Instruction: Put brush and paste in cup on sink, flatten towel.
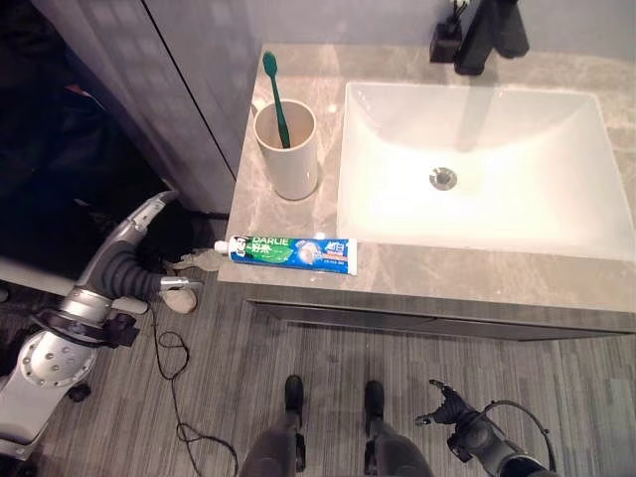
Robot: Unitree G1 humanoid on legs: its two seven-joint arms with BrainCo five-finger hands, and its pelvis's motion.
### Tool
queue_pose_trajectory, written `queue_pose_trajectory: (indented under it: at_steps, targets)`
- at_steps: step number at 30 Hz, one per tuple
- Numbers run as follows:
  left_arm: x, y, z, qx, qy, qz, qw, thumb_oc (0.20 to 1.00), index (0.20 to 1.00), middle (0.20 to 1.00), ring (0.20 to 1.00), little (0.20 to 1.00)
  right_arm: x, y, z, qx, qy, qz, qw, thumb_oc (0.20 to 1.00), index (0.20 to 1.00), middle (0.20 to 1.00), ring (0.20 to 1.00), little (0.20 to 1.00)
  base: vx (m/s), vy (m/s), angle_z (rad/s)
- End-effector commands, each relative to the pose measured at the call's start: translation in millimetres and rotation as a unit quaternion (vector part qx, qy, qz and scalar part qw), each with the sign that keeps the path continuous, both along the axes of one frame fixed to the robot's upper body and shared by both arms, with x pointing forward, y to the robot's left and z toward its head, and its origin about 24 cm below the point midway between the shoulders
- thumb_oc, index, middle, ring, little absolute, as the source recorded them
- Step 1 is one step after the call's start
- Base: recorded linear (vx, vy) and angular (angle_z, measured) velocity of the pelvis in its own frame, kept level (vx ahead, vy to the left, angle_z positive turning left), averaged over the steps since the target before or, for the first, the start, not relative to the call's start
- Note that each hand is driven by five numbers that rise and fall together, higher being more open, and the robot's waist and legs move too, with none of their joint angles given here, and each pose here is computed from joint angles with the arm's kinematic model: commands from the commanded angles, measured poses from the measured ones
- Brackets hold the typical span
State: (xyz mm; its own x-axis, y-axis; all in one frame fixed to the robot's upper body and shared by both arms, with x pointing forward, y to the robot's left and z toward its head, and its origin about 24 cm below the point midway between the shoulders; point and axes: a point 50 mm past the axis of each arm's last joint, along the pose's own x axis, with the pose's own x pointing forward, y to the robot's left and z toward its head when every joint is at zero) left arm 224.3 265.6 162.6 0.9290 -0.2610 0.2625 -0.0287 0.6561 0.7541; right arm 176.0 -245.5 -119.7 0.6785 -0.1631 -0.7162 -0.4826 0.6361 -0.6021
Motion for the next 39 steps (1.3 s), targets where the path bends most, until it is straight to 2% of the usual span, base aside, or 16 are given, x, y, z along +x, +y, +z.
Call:
queue_pose_trajectory:
  at_steps: [1,7,17,31,39]
  targets:
    - [-0.1,-4.7,12.9,0.026,-0.032,-0.026,0.999,1.0,1.0,1.0,1.0,1.0,3.4,-1.3,4.0,-0.023,-0.015,0.025,0.999,1.0,1.0,1.0,1.0,1.0,-0.04,0.002,-0.01]
    - [4.2,-19.5,7.9,0.051,-0.018,-0.067,0.996,1.0,1.0,1.0,1.0,1.0,1.4,1.1,2.5,-0.027,-0.016,0.033,0.999,1.0,1.0,1.0,1.0,1.0,-0.05,-0.004,-0.03]
    - [9.6,-30.1,2.7,0.076,-0.018,-0.088,0.993,1.0,1.0,1.0,1.0,1.0,0.4,6.8,1.4,-0.019,-0.022,0.035,0.999,1.0,1.0,1.0,1.0,1.0,-0.01,0.001,-0.04]
    - [12.0,-20.0,22.9,0.13,-0.1,-0.044,0.985,1.0,1.0,1.0,1.0,1.0,-27.7,4.4,-14.9,-0.02,0.026,-0.004,0.999,1.0,1.0,1.0,1.0,1.0,0.02,-0.004,0.0]
    - [4.8,-11.8,28.4,0.139,-0.121,-0.02,0.983,1.0,1.0,1.0,1.0,1.0,-28.9,5.6,-15.4,-0.019,0.026,-0.001,0.999,1.0,1.0,1.0,1.0,1.0,0.01,-0.001,0.0]
